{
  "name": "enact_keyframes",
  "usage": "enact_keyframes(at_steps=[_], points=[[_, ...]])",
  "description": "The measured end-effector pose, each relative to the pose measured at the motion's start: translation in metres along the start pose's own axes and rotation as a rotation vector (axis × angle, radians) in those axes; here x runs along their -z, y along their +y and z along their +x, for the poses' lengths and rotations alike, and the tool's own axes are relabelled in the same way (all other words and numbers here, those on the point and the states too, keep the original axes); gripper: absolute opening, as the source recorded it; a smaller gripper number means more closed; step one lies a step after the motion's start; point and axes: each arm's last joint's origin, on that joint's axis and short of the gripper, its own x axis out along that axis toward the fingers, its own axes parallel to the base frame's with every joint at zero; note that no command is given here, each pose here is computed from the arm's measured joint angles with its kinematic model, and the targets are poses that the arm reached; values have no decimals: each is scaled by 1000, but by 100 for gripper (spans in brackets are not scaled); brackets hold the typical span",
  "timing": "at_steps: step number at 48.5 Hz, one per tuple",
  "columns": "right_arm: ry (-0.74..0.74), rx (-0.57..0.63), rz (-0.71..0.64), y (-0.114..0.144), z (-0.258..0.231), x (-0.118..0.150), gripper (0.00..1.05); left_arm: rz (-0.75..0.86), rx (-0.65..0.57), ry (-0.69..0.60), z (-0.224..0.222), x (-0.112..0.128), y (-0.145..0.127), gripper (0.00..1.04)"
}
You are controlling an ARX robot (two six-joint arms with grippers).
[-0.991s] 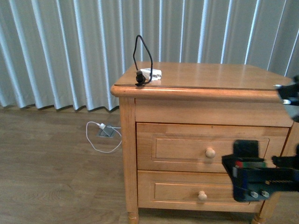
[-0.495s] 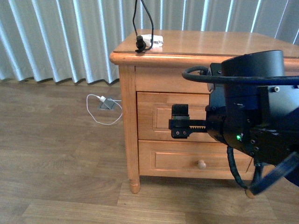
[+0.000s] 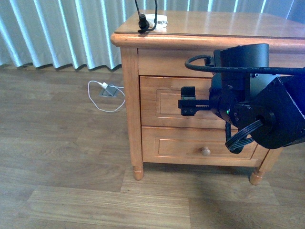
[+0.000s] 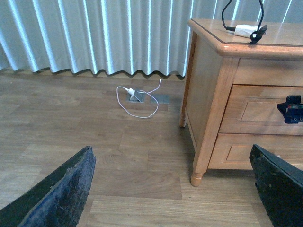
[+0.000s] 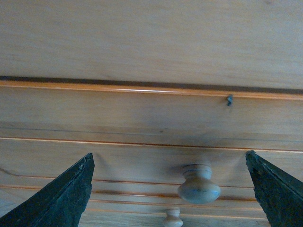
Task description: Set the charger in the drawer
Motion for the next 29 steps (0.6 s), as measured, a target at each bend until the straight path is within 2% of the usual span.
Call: enact_keyframes(at_steps=[11,24,29], points=[[33,36,-2,-9,12,15,96,0,0,0,0,0,0,99],[37,41,-3,-9,13,17,96,0,0,0,0,0,0,99],[32,41,-15,-9,13,16,80,0,0,0,0,0,0,99]])
